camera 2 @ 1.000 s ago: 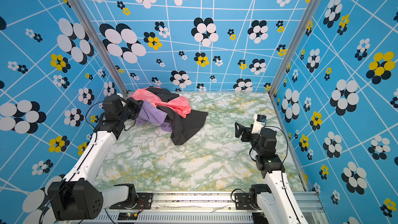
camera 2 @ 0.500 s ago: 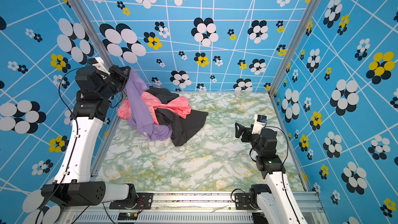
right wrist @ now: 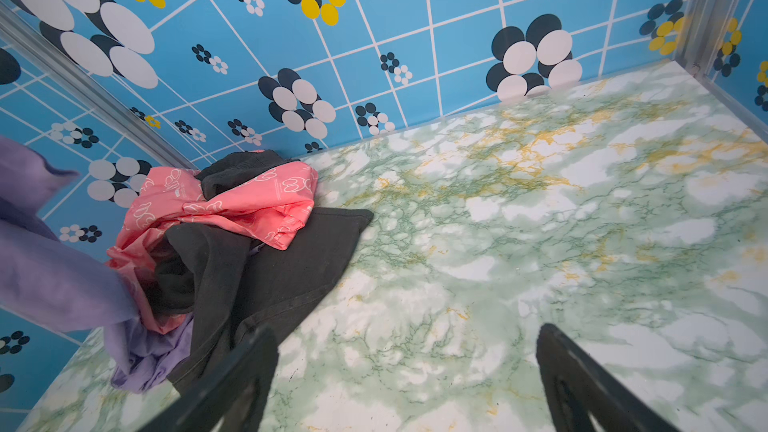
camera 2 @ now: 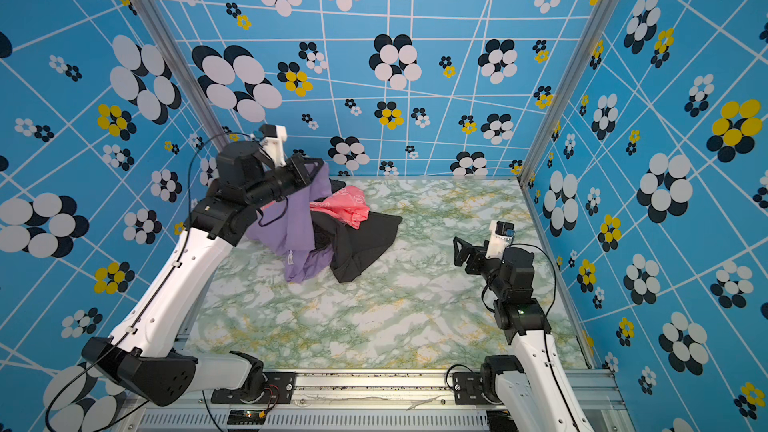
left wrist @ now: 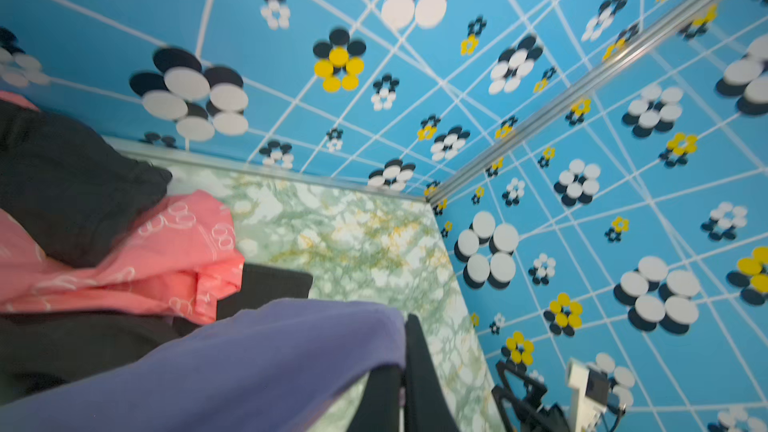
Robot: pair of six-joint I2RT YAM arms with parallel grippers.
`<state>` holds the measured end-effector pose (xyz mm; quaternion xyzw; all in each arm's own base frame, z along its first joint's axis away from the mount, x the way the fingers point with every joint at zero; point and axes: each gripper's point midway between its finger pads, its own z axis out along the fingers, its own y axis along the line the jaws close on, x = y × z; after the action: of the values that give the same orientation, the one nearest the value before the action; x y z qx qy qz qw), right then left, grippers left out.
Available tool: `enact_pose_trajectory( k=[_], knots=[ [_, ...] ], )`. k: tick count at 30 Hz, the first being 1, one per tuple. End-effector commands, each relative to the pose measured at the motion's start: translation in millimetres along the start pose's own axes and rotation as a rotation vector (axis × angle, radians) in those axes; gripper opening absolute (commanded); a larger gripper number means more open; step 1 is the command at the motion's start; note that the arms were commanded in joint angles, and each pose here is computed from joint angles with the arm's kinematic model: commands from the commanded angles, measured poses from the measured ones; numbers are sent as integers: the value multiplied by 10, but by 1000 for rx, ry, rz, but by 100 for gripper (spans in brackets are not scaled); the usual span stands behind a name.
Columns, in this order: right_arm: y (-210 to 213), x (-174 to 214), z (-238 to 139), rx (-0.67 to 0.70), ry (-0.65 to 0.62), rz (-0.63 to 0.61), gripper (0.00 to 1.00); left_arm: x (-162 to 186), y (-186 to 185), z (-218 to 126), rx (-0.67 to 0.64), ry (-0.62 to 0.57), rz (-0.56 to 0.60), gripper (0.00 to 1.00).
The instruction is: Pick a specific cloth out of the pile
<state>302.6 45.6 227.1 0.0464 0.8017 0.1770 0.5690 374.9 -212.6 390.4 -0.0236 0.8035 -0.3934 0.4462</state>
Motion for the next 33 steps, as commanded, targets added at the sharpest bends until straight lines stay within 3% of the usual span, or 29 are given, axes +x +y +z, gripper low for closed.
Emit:
enact_pose_trajectory(
  k=[1, 5, 6, 8, 15, 17, 28, 33],
  knots=[
    [38, -113, -33, -4, -17, -17, 99, 869, 200, 191, -52, 193, 74, 15],
    [48, -120, -39, -6, -10, -34, 99, 1787, 608, 154, -187, 381, 108, 75],
    [55, -125, -40, -9, -9, -39, 99, 1935, 726, 84, -234, 394, 120, 83],
    [78, -145, -39, -18, -6, -49, 99, 2082, 898, -92, -301, 379, 141, 90],
    [173, -201, -16, -59, 17, -58, 99, 1955, 1372, -788, -504, 231, 141, 99],
    [180, -196, -8, -66, 14, -47, 99, 1906, 1524, -879, -552, 201, 79, 99],
    [370, -226, -129, -162, -1, -48, 99, 1991, 2460, -916, -660, 43, -332, 95],
    [398, -180, -159, -180, 9, -61, 99, 2015, 2795, -930, -685, -11, -430, 93]
  ],
)
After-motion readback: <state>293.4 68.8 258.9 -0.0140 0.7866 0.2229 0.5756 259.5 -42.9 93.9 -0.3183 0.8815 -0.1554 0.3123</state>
